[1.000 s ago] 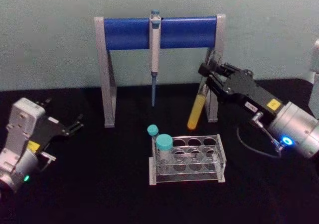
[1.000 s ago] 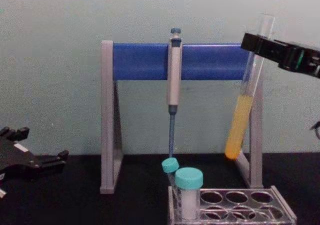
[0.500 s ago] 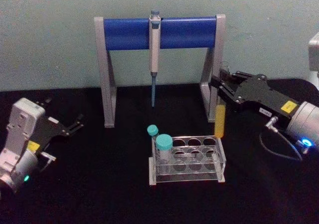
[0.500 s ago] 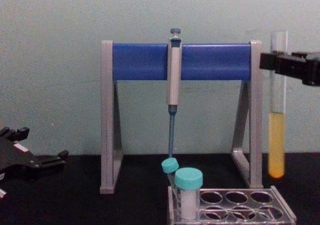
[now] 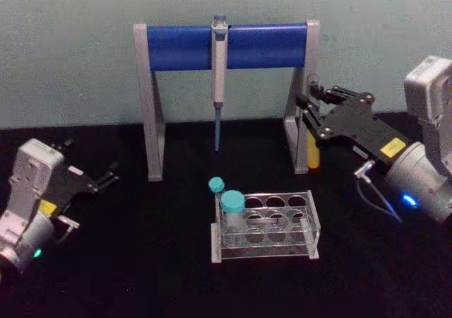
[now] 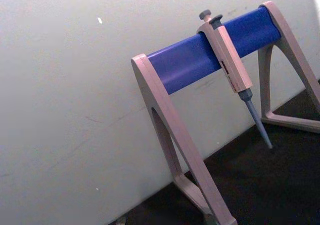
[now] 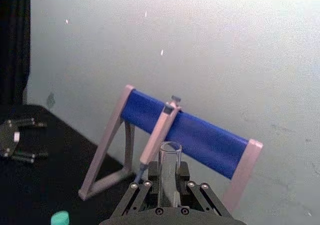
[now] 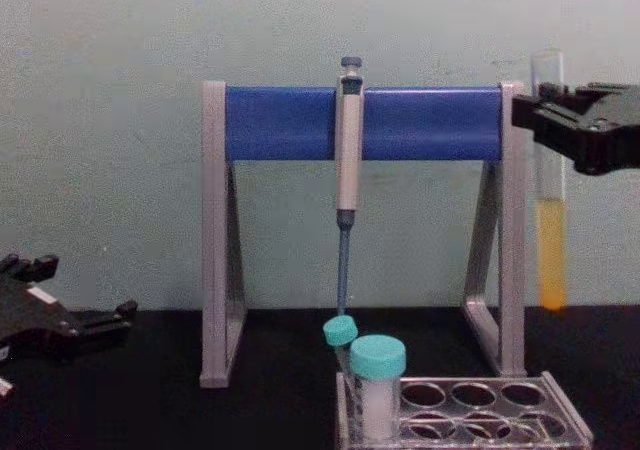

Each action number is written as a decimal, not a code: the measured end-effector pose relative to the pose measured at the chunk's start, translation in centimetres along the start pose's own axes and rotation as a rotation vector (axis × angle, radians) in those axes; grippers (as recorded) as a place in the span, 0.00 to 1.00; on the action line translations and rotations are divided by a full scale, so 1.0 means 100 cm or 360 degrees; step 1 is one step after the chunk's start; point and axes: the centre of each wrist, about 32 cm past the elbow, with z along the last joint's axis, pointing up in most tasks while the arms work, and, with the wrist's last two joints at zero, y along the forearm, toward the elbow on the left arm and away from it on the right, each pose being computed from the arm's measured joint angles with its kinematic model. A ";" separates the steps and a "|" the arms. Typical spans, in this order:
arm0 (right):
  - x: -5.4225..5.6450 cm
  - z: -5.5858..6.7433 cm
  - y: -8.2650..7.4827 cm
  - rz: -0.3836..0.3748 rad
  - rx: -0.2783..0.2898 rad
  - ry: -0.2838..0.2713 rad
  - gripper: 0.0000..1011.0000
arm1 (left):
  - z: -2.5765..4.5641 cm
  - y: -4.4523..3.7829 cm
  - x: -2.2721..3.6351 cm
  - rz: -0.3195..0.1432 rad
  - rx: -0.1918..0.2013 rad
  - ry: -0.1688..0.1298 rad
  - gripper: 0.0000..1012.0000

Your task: Pick up the test tube from the test tube rack, shake it, then place it back into the test tube rack.

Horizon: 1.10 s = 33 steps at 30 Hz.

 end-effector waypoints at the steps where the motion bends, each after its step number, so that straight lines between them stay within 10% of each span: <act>1: -0.003 -0.002 0.003 -0.0005 0.0032 0.0015 0.23 | 0.0000 0.0000 0.0000 0.0000 0.0000 0.0000 0.99; 20: -0.003 -0.014 0.012 0.0309 0.0178 0.0408 0.23 | 0.0000 0.0000 0.0000 0.0000 0.0000 0.0000 0.99; 33: 0.016 -0.007 -0.009 0.0403 0.0052 0.0409 0.23 | 0.0000 0.0000 0.0000 0.0000 0.0000 0.0000 0.99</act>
